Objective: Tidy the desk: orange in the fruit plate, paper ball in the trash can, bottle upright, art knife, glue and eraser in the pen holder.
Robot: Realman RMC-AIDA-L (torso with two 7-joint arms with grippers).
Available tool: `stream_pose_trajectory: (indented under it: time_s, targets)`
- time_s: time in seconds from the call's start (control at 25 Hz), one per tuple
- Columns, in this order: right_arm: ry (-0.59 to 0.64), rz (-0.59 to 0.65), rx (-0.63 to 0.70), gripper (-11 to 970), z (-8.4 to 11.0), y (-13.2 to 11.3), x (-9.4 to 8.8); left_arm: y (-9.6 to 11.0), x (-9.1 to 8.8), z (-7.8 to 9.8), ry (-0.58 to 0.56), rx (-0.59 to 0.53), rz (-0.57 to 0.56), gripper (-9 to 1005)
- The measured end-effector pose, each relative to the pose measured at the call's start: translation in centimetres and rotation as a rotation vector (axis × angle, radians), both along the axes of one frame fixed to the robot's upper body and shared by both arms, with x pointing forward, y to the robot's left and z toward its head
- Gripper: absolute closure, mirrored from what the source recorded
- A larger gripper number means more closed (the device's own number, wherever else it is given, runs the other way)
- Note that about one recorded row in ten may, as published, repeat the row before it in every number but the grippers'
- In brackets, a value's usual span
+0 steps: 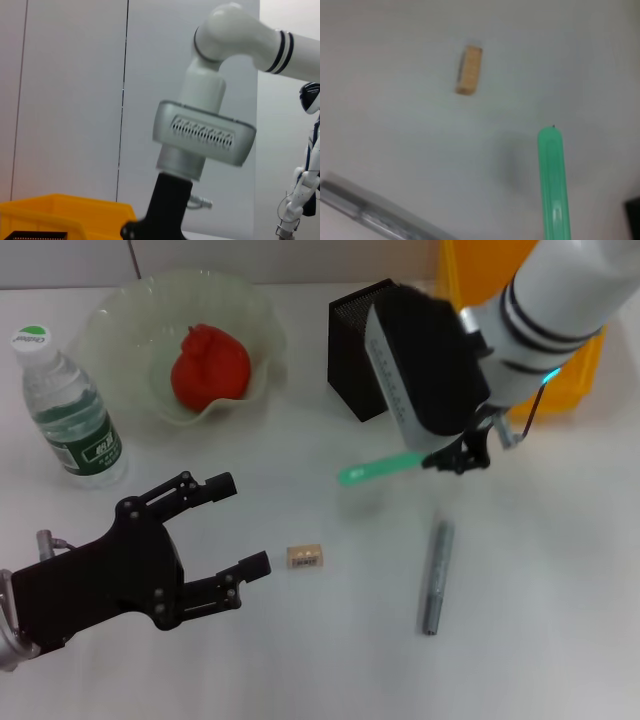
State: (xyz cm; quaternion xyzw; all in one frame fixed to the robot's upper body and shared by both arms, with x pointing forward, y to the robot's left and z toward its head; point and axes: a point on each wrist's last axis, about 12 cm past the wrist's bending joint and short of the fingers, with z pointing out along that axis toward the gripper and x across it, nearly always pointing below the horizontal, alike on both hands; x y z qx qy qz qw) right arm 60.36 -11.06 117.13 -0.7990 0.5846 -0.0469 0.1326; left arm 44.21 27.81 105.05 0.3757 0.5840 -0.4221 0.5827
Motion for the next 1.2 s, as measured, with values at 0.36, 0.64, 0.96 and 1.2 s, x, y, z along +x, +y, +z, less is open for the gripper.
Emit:
stream_pose_trajectory:
  time_s: [0.36,0.64,0.96,1.2]
  targets:
    - [-0.294,0.034,-0.088,796,5.5,-0.6,0.1,-0.1,0.0,-0.1,0.004,-0.003,0.002,151]
    - [-0.379,0.074,-0.087,795,7.5,-0.7,0.3,-0.1,0.1,-0.1,0.004,-0.009,0.006,151]
    - [-0.443,0.123,-0.12,795,7.3,-1.6,2.4,-0.1,0.0,-0.1,0.009,-0.014,0.009,151]
    - [-0.455,0.141,-0.148,794,6.7,-1.8,3.6,-0.2,-0.1,-0.2,0.015,-0.018,0.014,151]
